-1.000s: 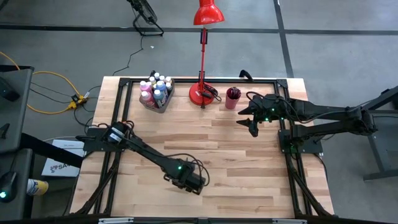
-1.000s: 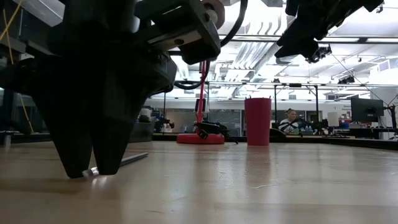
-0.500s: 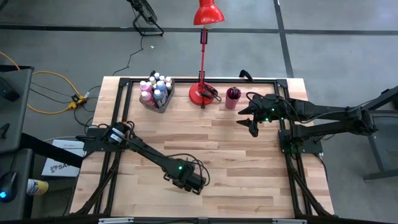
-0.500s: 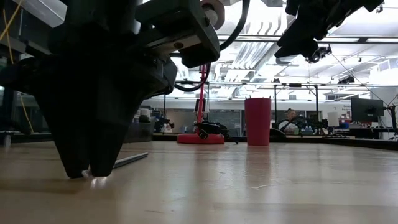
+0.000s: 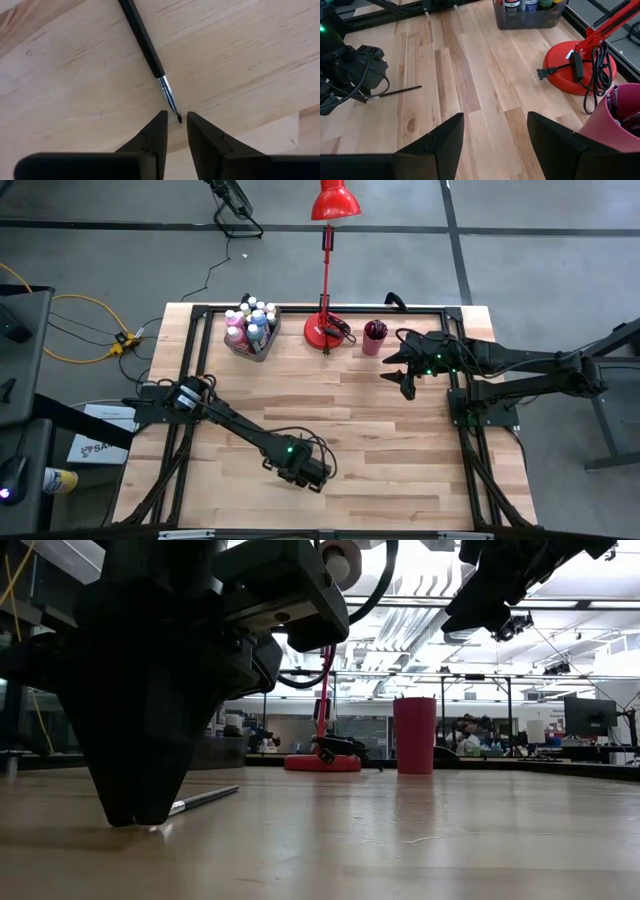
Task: Pick & Place Paint Supplies
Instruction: Put the paint brush into the cup
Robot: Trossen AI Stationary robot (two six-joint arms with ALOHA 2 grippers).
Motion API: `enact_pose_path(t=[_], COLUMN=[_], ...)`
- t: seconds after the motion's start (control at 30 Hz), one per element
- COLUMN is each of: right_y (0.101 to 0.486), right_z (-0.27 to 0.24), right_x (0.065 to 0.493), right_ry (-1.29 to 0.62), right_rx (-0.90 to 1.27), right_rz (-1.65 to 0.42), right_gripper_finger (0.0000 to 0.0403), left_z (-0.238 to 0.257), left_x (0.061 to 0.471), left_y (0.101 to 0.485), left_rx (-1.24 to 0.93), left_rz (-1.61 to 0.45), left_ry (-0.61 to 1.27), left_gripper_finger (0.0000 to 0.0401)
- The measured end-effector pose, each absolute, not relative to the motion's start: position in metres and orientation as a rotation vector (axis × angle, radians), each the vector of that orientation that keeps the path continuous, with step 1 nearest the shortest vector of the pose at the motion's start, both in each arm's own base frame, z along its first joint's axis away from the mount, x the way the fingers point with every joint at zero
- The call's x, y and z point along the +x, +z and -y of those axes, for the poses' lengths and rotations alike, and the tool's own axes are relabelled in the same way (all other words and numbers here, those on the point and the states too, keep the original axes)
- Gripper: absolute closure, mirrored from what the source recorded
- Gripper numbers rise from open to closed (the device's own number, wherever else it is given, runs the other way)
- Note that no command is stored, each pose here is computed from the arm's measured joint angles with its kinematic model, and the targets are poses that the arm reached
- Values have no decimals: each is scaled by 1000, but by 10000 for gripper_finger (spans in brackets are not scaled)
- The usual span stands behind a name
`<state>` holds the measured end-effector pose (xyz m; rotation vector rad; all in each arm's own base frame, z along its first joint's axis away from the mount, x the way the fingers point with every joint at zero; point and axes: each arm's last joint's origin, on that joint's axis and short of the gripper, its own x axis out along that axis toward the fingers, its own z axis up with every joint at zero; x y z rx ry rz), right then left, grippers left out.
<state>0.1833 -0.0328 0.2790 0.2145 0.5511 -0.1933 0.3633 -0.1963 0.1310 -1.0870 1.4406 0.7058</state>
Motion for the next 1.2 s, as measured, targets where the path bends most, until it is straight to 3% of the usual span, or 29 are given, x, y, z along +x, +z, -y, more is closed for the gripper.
enact_pose_path(t=[0.37, 0.63, 0.93, 1.2], right_y=[279, 279, 279, 279], right_z=[33, 33, 32, 29], right_x=[183, 183, 183, 184], right_ry=[-193, -193, -181, -71], right_rx=[214, 214, 218, 244], right_rz=[-551, -551, -551, -555], right_gripper_finger=[190, 190, 190, 190], left_z=[196, 196, 196, 193], left_x=[363, 363, 363, 359], left_y=[131, 131, 131, 154], left_rx=[-1087, -1069, -1022, -889], left_rz=[-1440, -1444, -1423, -1353], left_ry=[706, 699, 673, 583], left_gripper_finger=[334, 395, 400, 401])
